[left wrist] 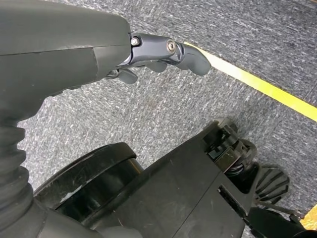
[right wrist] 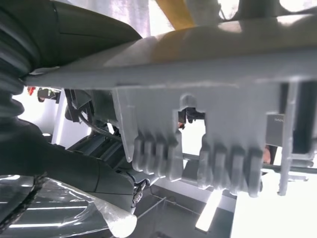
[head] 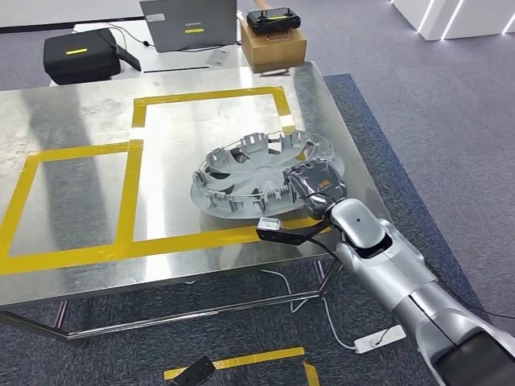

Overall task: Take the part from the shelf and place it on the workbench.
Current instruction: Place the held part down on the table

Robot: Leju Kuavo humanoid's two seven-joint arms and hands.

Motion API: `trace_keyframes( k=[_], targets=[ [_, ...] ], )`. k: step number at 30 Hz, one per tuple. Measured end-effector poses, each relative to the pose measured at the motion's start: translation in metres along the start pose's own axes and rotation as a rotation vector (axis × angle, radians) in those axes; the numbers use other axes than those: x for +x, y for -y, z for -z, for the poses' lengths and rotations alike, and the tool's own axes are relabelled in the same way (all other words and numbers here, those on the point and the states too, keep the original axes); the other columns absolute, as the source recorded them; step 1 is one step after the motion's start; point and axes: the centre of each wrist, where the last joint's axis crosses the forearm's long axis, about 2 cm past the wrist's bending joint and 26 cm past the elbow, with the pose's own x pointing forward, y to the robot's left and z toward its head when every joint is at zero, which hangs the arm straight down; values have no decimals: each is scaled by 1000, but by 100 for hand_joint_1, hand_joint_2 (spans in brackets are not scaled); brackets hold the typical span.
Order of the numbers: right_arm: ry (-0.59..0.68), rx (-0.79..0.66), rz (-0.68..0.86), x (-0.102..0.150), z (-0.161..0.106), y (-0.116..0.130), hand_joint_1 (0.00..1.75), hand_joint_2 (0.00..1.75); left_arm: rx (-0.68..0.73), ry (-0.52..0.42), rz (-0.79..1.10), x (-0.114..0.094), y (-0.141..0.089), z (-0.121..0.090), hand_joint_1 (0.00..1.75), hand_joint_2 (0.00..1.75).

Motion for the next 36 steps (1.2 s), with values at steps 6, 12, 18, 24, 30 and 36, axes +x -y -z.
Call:
trace_keyframes(
  k=[6,12,18,24,30,36],
  targets=[
    [2,8,11,4,-2,-4,154,175,2,1,-1,-1,0,0,0,175],
    [3,15,38,12,-6,-11,154,175,0,-10,1,-5,2,-2,0,175],
    [20,8,63,20,-8,-16,154,175,-1,-31,4,-11,2,-3,0,175],
    [28,9,83,28,-9,-19,154,175,-3,-36,5,-14,3,-4,0,175],
    [26,7,93,29,-12,-22,154,175,-4,-36,6,-16,4,-5,0,175],
    [27,10,99,31,-13,-24,154,175,-3,-35,7,-17,3,-5,0,175]
  ],
)
